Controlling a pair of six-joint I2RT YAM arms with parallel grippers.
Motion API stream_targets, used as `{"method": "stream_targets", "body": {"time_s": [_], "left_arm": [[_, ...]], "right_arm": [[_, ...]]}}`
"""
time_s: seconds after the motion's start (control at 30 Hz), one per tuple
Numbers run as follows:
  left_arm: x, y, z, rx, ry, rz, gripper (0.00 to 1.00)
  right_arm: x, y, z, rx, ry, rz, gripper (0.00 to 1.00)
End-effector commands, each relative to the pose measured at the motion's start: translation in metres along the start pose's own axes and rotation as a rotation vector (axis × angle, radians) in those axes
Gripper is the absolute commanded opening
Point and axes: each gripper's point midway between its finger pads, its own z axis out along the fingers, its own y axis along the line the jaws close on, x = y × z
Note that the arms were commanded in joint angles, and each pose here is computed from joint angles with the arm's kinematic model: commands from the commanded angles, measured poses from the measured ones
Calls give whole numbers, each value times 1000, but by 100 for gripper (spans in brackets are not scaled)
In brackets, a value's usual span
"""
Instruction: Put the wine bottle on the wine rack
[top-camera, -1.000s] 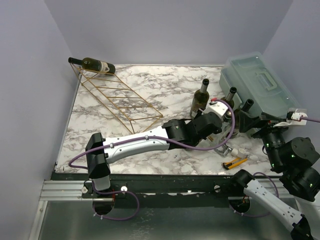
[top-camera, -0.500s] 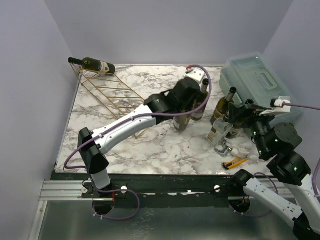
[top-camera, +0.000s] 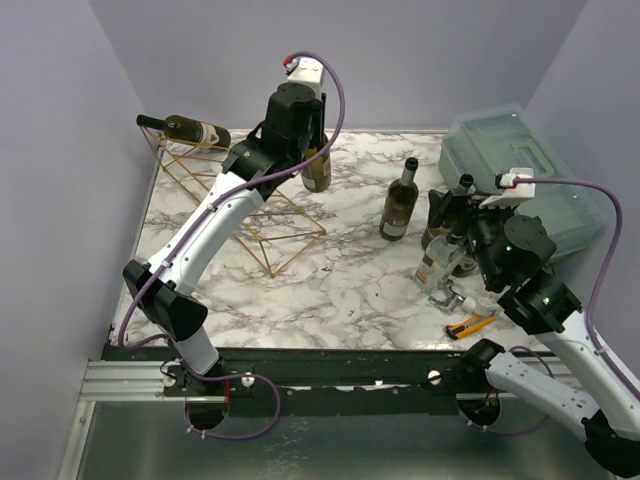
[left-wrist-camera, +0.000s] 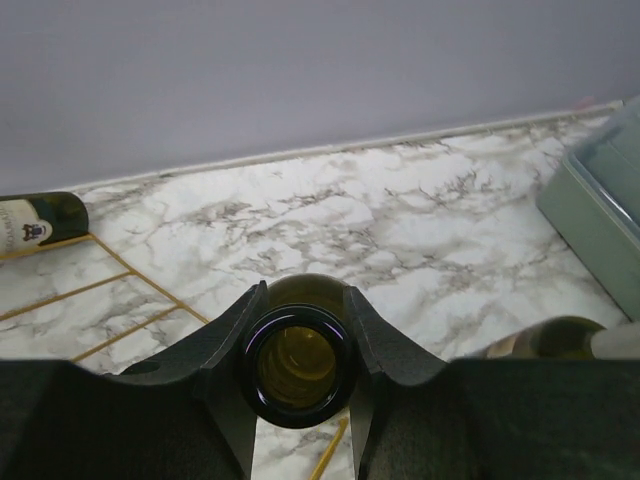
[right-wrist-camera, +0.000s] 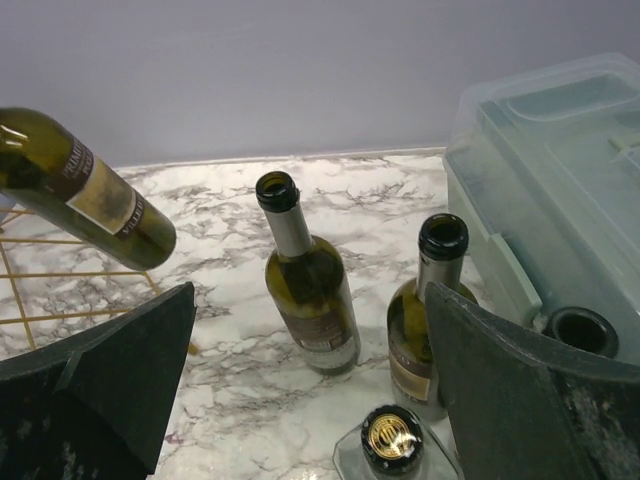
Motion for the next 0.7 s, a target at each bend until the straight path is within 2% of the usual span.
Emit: {"method": "stream_targets", "body": {"time_s": [0.0, 0.23, 0.47, 0.67], "left_arm": [[-80, 46, -13, -75, -243, -117, 0], [-102, 109, 11, -191, -340, -233, 0], [-112, 186, 33, -316, -426, -367, 0], [-111, 234, 62, -311, -445, -479, 0]], "right_arm": [[-6, 18, 16, -50, -32, -1, 100], [5, 45, 37, -124, -5, 26, 100], [16, 53, 55, -118, 10, -12, 100], [26, 61, 71, -115, 13, -27, 100]]}}
